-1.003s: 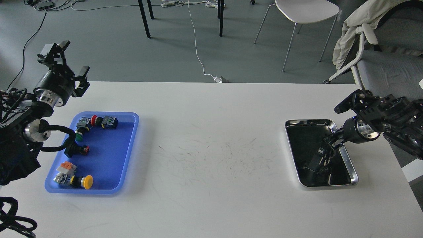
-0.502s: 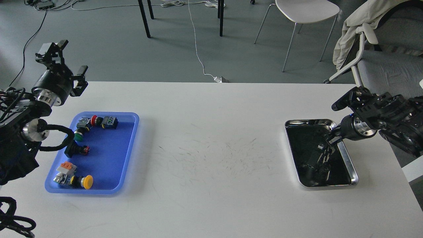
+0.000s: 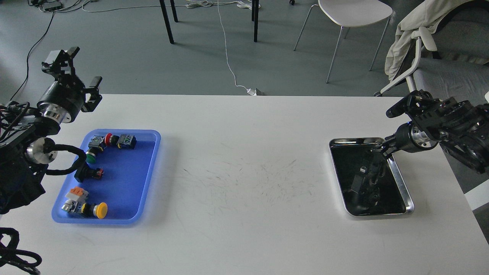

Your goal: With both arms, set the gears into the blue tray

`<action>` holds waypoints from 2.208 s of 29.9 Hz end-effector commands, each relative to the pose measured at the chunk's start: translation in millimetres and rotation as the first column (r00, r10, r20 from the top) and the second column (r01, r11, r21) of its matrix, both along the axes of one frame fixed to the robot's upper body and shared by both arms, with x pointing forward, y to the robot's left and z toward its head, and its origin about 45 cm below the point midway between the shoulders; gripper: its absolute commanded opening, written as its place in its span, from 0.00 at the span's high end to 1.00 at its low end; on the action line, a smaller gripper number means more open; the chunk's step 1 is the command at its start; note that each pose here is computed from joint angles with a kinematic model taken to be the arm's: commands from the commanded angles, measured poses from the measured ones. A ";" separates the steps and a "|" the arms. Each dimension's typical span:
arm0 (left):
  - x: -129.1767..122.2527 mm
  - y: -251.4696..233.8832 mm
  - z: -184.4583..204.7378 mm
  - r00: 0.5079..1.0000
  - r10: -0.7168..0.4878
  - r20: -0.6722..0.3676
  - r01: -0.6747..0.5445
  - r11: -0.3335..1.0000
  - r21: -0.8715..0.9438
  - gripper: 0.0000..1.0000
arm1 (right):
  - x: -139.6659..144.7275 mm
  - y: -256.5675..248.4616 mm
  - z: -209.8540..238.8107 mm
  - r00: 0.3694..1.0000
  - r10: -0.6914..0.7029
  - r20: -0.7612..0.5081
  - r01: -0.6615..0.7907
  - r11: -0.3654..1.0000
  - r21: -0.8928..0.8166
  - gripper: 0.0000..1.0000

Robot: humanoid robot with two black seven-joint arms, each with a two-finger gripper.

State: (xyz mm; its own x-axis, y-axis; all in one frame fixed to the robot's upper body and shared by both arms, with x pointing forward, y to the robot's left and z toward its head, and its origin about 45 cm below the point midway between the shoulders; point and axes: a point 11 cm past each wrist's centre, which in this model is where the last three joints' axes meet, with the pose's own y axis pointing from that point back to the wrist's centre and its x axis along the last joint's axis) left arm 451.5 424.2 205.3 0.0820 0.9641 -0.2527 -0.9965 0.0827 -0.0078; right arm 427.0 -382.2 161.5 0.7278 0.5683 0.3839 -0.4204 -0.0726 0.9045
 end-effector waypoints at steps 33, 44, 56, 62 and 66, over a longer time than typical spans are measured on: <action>-3.0 5.7 -1.5 1.000 0.011 -0.004 -0.011 1.000 0.003 0.01 | -5.8 20.3 -15.7 0.999 0.040 -0.037 -0.040 0.999 0.015 0.58; -4.3 8.6 -1.5 1.000 0.015 -0.006 -0.015 1.000 0.006 0.01 | -9.9 16.1 -19.3 0.997 0.047 -0.054 -0.048 0.999 -0.008 0.80; -4.5 9.3 -1.2 1.000 0.015 -0.006 -0.015 1.000 0.008 0.01 | -3.1 19.6 -10.7 0.998 0.055 -0.035 -0.055 0.998 -0.007 0.97; -5.3 13.1 0.4 1.000 0.020 -0.005 -0.020 1.000 0.015 0.01 | 13.1 32.0 9.5 0.998 0.058 0.022 -0.058 0.998 0.029 0.99; -5.9 13.6 -0.6 1.000 0.021 -0.008 -0.021 1.000 0.016 0.01 | 29.1 53.3 30.3 0.996 0.048 0.080 -0.056 0.993 0.106 0.99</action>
State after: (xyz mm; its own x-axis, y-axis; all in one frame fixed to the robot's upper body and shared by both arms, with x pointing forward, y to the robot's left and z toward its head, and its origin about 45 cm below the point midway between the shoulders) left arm 446.2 437.3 205.5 0.0609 0.9692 -0.2388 -0.9981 0.0624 -0.0011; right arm 446.1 -342.0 178.1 0.6801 0.5772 0.4519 -0.4533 -0.1533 0.8781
